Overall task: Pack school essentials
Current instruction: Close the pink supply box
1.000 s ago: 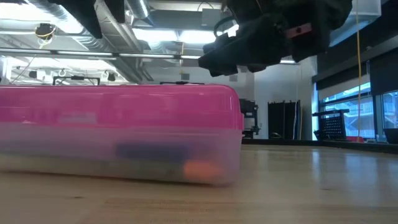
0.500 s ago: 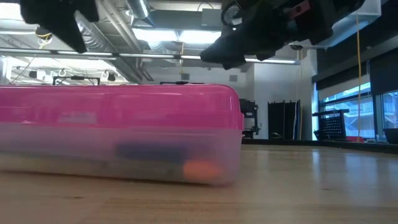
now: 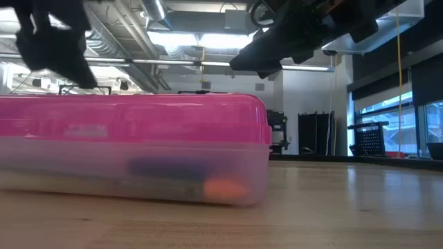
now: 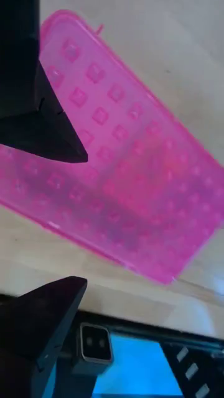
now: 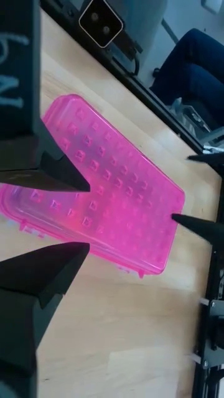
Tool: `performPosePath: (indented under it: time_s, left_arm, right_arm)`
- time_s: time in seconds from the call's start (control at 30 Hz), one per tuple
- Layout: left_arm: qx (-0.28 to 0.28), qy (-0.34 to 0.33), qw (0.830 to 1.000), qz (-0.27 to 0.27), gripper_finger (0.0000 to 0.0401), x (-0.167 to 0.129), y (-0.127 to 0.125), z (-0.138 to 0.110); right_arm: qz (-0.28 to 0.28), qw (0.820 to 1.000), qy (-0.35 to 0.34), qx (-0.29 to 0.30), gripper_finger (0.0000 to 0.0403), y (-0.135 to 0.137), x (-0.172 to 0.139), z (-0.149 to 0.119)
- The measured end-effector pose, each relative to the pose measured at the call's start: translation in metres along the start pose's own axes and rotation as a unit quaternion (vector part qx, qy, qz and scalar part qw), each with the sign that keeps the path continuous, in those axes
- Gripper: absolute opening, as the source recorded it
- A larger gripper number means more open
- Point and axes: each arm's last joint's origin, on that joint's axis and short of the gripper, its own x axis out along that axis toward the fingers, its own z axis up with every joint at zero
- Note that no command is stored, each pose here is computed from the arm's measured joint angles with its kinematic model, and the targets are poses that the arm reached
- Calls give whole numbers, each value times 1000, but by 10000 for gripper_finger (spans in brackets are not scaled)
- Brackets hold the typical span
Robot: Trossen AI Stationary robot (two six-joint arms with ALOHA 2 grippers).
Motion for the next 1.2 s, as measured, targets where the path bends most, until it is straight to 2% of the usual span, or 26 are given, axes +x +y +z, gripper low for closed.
performPosePath:
  time_s: [0.23, 0.4, 0.57, 0.97, 1.2]
  left_arm:
    - [-13, 10, 1000, 9, 309, 12, 21, -16]
    - [-20, -7, 1000, 8, 309, 16, 28, -20]
    - [-30, -15, 999, 34, 309, 28, 35, -21]
    - [-26, -57, 996, 67, 309, 40, 43, -6]
    - [-19, -68, 994, 81, 309, 45, 50, 5]
  right_arm:
    - [0, 1000, 0, 2, 144, 0, 0, 0]
    - [0, 1000, 1, 0, 144, 0, 0, 0]
    - [0, 1000, 2, 0, 144, 0, 0, 0]
    - [25, 1000, 12, 11, 144, 20, 8, -6]
    - [21, 998, 50, 38, 144, 22, 30, -29]
